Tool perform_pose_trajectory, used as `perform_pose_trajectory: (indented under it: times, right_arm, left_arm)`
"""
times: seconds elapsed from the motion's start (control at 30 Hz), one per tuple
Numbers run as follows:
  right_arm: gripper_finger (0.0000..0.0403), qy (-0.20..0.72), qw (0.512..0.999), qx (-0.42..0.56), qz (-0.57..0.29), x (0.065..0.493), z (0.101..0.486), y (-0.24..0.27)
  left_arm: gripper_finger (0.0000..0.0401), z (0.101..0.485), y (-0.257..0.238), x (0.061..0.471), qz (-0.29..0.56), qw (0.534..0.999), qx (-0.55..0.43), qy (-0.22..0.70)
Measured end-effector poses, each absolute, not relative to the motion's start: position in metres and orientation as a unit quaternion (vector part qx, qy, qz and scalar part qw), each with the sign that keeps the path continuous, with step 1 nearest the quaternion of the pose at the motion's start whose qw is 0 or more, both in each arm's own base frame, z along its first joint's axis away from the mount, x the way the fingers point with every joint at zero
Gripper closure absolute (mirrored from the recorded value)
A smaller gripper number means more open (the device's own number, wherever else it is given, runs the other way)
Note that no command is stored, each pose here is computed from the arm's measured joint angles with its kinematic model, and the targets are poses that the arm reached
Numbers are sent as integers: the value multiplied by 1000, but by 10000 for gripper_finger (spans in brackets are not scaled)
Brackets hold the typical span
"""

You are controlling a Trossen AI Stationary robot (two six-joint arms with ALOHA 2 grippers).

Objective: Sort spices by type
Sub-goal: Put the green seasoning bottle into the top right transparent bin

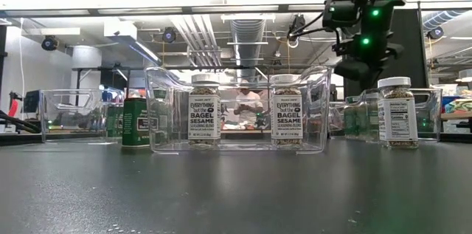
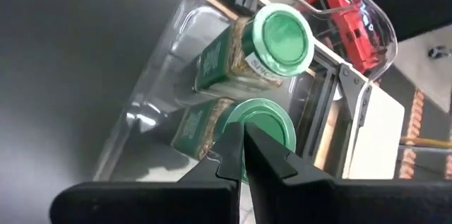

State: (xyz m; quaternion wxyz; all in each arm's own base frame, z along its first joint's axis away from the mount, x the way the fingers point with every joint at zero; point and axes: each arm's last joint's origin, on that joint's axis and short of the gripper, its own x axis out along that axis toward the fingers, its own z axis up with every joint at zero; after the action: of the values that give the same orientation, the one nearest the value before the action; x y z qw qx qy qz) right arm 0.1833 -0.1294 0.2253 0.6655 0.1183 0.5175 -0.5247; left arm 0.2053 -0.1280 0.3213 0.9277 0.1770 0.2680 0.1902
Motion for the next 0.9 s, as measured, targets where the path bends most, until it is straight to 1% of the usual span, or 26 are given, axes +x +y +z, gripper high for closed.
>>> perform_pose_trajectory:
  times: [0.33, 0.57, 0.7, 0.9]
  right_arm:
    - [394, 504, 665, 130, -536, 182, 228, -129]
    - [394, 469, 682, 132, -546, 185, 251, -131]
    - [394, 457, 660, 120, -585, 179, 265, -130]
    - [394, 451, 635, 129, -613, 174, 259, -140]
  left_arm:
    - [160, 321, -128, 205, 190, 928, 177, 268]
    - [160, 321, -128, 205, 190, 928, 177, 268]
    - [160, 321, -128, 205, 191, 928, 175, 268]
    - [160, 321, -128, 205, 191, 928, 173, 267]
